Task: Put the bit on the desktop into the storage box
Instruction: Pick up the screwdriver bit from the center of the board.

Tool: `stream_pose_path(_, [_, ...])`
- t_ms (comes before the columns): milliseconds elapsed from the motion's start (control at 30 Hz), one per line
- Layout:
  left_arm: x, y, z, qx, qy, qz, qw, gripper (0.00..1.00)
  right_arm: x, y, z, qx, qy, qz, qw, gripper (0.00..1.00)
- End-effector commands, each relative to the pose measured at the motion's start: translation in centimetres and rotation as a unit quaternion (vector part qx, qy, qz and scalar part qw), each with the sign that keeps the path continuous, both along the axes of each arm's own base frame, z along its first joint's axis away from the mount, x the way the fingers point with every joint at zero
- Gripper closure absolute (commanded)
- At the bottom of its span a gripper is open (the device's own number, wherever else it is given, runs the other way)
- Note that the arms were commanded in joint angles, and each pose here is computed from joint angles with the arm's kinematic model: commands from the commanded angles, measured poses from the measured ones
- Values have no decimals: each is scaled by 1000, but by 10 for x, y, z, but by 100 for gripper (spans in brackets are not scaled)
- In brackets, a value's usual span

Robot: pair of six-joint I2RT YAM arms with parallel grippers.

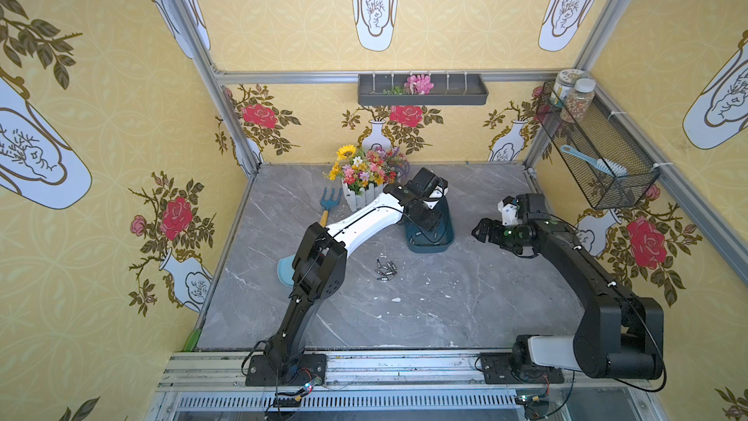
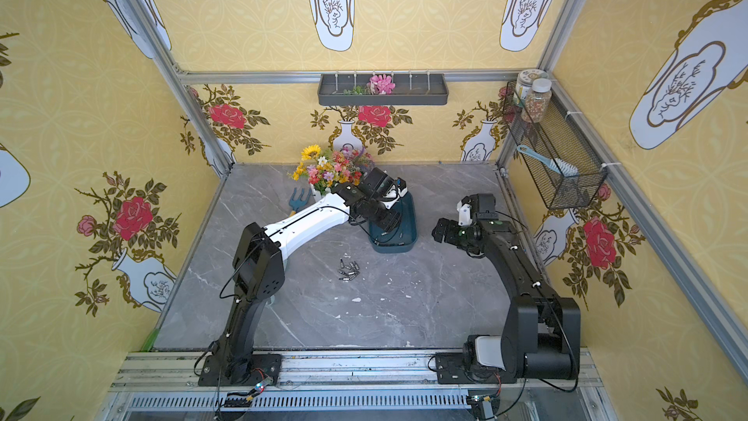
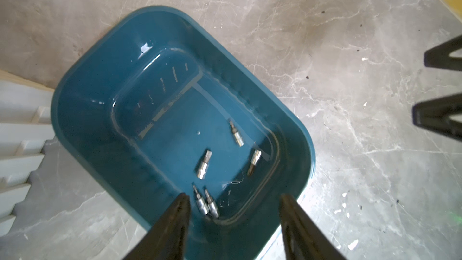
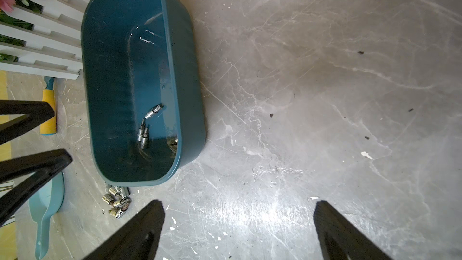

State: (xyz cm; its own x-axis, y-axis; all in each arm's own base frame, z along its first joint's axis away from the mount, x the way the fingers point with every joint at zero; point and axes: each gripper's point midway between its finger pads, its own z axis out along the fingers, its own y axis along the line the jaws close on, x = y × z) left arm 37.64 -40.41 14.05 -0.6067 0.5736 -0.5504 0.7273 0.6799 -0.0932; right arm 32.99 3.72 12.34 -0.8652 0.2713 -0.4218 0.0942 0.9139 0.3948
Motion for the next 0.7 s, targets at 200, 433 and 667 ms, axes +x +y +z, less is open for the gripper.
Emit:
stream_pose_path(200, [-11,20,37,-59,-33,17,998,24,5,1,12,-3,-29,7,1000,3])
stream_pose_path(433, [-18,70,57,-105,-64,71,990,16,6,7,20,8,-44,16,999,3])
stream_pose_path(667, [-22,131,58,-158,-68,152,973,14,1,27,29,23,-43,40,998,3])
